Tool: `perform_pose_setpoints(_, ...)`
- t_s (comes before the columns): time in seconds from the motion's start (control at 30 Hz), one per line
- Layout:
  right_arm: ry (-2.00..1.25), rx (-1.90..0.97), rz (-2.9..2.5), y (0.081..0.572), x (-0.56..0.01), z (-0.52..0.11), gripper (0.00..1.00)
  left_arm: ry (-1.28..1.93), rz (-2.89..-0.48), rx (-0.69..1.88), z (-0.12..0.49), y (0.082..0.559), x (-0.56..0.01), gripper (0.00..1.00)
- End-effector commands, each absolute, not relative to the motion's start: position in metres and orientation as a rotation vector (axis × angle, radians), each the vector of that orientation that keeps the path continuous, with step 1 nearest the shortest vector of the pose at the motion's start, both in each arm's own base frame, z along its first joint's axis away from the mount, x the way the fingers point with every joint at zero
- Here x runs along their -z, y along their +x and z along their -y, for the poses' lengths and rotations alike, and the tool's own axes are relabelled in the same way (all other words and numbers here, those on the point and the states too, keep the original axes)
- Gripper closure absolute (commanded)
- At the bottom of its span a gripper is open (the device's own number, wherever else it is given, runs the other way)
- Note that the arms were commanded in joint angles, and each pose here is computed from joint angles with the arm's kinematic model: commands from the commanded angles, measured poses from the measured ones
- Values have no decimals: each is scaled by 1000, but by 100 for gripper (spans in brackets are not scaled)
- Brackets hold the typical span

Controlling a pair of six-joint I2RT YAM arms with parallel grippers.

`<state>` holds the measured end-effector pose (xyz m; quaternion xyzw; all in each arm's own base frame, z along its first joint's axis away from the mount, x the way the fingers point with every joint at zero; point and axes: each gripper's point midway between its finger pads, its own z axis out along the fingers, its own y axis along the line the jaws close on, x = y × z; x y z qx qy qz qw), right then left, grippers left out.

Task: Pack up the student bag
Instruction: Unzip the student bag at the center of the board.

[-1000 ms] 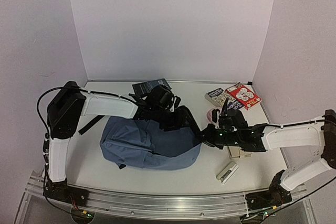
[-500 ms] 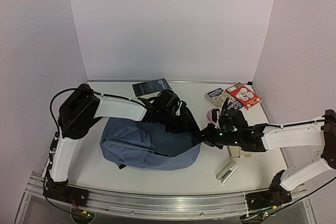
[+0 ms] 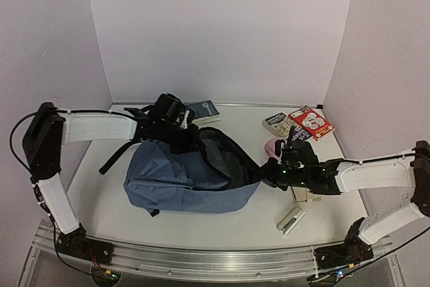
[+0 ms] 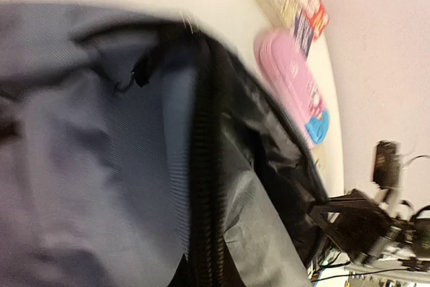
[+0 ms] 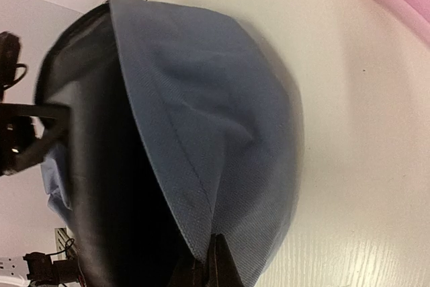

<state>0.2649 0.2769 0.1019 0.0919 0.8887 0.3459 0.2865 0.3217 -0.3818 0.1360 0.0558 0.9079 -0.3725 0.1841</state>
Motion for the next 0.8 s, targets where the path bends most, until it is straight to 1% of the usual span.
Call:
perform_pose_setpoints(0.0,271,-875,-2348,275,-104,-269,100,91,-2494,917,301,335,-177,100)
perform_pose_setpoints(0.13,265,-850,-2360,279,-101,-269,100,27,-2520,843,242,335,-180,100)
perform_pose_setpoints(0.27,260,-832,-2368,282,-99,-271,100,8,-2529,782,203,335,-183,100)
perform_pose_setpoints(0.37,258,-816,-2372,284,-98,-271,100,-38,-2587,626,177,334,-169,100)
perform_pose_setpoints(0.43,259,-814,-2375,284,-97,-271,100,-53,-2624,598,172,329,-157,100)
perform_pose_setpoints(0.57,302,-764,-2371,287,-95,-264,100,-79,-2662,701,180,314,-143,100)
perform_pose_setpoints(0.77,508,-540,-2367,295,-72,-219,100,-171,-2614,750,169,290,-147,100)
